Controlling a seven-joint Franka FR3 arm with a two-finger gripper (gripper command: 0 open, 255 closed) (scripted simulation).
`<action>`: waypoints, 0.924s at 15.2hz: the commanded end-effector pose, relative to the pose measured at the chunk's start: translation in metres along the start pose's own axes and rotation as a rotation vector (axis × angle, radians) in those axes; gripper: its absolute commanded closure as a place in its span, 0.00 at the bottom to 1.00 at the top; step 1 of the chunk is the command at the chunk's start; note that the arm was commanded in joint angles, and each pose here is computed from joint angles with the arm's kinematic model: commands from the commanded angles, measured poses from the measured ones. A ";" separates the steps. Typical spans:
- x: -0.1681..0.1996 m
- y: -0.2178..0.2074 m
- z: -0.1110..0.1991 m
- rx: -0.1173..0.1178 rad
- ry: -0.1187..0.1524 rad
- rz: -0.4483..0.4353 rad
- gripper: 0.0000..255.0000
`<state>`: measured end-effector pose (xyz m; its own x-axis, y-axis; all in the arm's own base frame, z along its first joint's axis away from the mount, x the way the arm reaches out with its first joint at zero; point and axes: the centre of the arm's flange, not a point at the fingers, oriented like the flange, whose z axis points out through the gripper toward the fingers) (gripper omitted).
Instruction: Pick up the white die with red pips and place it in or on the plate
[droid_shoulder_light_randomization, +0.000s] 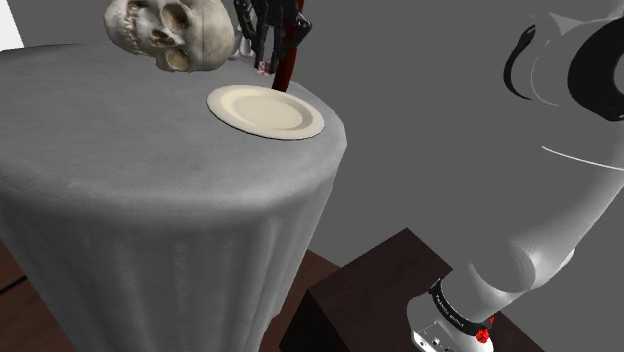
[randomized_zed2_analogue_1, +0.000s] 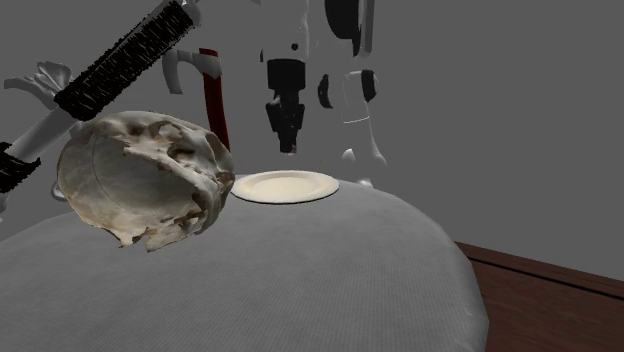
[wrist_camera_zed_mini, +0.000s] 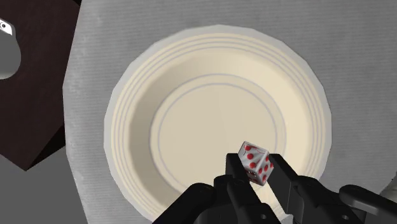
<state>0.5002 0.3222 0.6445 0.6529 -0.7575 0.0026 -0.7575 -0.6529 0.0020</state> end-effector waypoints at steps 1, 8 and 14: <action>0.019 0.013 0.001 0.001 -0.002 -0.001 1.00; 0.019 0.013 0.038 0.001 -0.002 -0.001 1.00; 0.019 0.013 0.070 0.001 -0.002 -0.001 1.00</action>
<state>0.5019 0.3000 0.5795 0.6538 -0.7567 0.0002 -0.7567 -0.6538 0.0018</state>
